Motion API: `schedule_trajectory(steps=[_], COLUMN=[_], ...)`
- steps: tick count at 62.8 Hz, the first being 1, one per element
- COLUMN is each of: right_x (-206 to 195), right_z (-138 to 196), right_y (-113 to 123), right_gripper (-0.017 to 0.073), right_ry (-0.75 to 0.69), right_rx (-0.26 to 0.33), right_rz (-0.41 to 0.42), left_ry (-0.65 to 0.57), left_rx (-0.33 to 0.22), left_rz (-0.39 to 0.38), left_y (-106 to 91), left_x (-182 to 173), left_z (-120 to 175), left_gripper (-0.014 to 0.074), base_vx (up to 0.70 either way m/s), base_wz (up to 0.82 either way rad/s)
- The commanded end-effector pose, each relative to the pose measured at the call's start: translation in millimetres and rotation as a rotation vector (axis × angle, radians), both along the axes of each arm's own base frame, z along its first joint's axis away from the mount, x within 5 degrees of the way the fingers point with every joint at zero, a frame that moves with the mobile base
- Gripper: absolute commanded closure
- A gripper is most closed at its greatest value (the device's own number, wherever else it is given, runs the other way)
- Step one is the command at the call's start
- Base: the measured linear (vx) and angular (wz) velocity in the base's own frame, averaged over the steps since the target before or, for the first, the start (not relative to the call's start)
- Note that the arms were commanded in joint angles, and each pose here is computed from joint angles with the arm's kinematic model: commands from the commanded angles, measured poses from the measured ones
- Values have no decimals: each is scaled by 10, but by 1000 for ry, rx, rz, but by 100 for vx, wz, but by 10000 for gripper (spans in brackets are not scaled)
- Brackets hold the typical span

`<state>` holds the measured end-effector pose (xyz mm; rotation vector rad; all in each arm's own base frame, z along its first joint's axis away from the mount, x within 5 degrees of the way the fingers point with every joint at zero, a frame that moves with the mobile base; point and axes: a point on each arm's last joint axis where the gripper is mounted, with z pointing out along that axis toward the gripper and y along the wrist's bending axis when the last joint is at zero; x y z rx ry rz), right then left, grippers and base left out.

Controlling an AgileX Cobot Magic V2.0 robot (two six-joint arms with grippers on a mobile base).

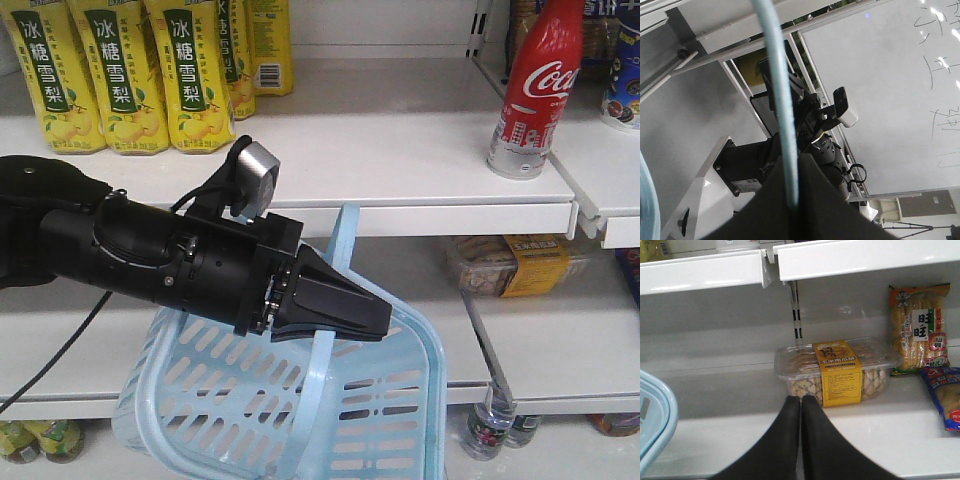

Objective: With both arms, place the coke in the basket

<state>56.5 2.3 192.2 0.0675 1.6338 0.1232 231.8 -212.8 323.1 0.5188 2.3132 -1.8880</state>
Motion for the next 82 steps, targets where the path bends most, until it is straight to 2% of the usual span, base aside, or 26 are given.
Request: schedule_trajectory(steps=[1,82], right_x=[-3,-3], right_z=[25,25], right_y=[-1,-1], right_gripper=[564,564], right_ry=[-76,-76], right_rx=[-10,-10], right_rz=[0,0], left_ry=[-46,-46], left_rx=[-99,-99], left_rz=[37,37], left_y=[18,18], left_x=[-44,-44], left_z=[264,264], left_gripper=[600,600], base_vx=[1,0], base_wz=[-1,0])
